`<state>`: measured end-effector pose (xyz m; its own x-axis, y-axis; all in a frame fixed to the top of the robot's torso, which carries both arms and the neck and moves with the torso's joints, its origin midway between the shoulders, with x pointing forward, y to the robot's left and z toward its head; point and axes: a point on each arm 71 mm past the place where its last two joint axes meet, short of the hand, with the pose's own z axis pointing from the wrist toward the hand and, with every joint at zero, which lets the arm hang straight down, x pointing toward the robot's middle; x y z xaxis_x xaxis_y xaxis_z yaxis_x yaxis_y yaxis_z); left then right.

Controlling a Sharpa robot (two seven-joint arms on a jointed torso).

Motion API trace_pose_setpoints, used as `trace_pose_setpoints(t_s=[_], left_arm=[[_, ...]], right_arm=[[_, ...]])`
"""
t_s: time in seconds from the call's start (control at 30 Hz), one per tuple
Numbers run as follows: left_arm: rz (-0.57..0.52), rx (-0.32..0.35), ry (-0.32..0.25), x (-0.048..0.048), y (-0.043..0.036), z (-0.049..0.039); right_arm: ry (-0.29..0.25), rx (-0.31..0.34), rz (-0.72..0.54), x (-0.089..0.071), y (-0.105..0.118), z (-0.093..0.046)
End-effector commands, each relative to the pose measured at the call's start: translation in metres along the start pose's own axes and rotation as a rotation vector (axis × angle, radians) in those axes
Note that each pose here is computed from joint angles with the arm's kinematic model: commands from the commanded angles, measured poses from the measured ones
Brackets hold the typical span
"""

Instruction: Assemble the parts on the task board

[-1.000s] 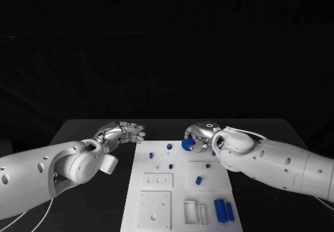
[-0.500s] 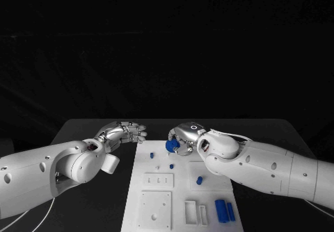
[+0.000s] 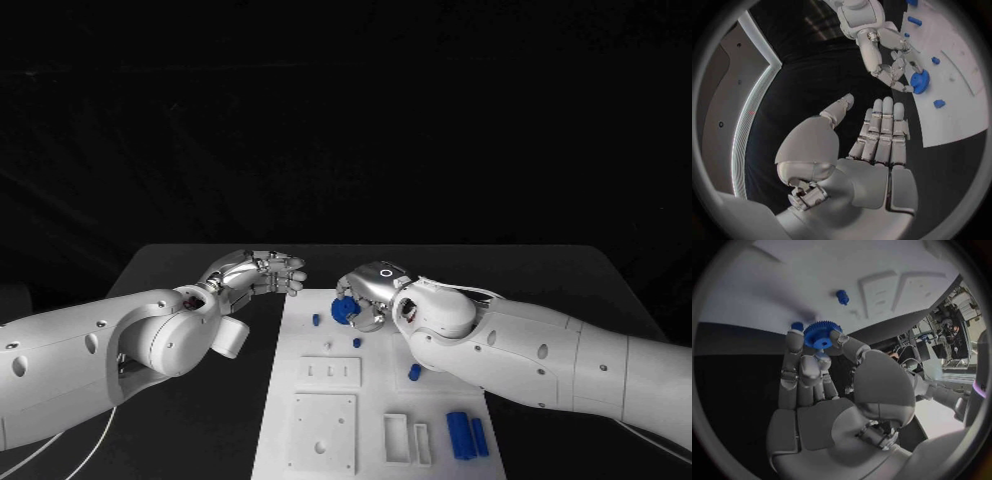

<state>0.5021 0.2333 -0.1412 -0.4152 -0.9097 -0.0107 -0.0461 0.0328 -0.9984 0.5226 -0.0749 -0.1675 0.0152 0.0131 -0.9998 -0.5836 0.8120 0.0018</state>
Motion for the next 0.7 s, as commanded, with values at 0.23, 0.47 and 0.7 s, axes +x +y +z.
trace_pose_setpoints(t_s=[0.23, 0.47, 0.7], left_arm=[[0.001, 0.009, 0.022, 0.0037, -0.0017, 0.0009], [0.0, 0.006, 0.025, 0.0039, -0.0015, 0.0009], [0.0, 0.005, 0.026, 0.0041, -0.0014, 0.001]], right_arm=[[0.022, 0.005, -0.022, 0.007, -0.001, 0.003], [0.041, 0.01, -0.022, 0.012, -0.002, 0.004], [0.053, 0.013, -0.021, 0.017, -0.002, 0.005]])
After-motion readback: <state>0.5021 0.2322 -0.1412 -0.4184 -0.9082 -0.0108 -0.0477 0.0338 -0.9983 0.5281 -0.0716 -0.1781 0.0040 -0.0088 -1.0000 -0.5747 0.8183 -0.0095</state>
